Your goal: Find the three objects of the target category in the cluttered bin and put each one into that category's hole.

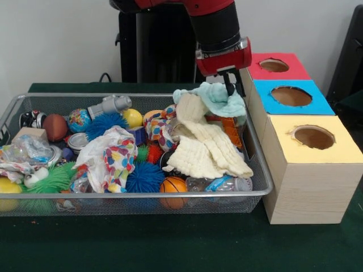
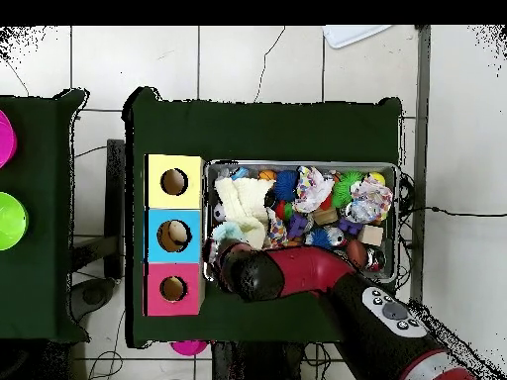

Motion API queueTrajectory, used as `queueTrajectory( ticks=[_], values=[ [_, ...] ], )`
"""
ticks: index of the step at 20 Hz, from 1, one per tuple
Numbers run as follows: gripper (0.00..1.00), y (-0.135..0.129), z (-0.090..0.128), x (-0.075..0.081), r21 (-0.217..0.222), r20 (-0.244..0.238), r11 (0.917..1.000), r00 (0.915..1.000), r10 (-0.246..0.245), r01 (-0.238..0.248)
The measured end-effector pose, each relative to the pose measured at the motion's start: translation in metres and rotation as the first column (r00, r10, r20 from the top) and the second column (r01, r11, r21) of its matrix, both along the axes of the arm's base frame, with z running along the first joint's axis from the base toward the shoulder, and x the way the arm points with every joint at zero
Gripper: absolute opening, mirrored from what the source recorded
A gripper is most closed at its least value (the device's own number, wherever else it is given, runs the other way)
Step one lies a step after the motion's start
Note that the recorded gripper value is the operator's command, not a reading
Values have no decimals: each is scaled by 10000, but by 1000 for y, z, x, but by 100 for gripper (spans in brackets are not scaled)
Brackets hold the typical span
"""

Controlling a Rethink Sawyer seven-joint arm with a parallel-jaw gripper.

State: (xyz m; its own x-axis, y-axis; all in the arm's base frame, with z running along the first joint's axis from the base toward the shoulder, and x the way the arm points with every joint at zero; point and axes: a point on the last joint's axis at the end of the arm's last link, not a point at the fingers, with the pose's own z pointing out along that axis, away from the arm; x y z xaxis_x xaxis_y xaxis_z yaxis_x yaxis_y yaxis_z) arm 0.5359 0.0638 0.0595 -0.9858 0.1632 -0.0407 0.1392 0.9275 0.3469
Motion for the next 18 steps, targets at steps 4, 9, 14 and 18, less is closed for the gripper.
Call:
queueTrajectory(
  ticks=[4,9,14,18],
  values=[
    [100,-2,-3,0,-179,251,9998,9996,-121,125],
    [100,-7,-3,-5,-565,75,9984,10000,-62,66],
    [100,-14,2,-7,-1092,-219,9940,9997,64,-88],
    [100,-21,10,-2,-1630,-250,9861,9993,271,-308]
  ],
)
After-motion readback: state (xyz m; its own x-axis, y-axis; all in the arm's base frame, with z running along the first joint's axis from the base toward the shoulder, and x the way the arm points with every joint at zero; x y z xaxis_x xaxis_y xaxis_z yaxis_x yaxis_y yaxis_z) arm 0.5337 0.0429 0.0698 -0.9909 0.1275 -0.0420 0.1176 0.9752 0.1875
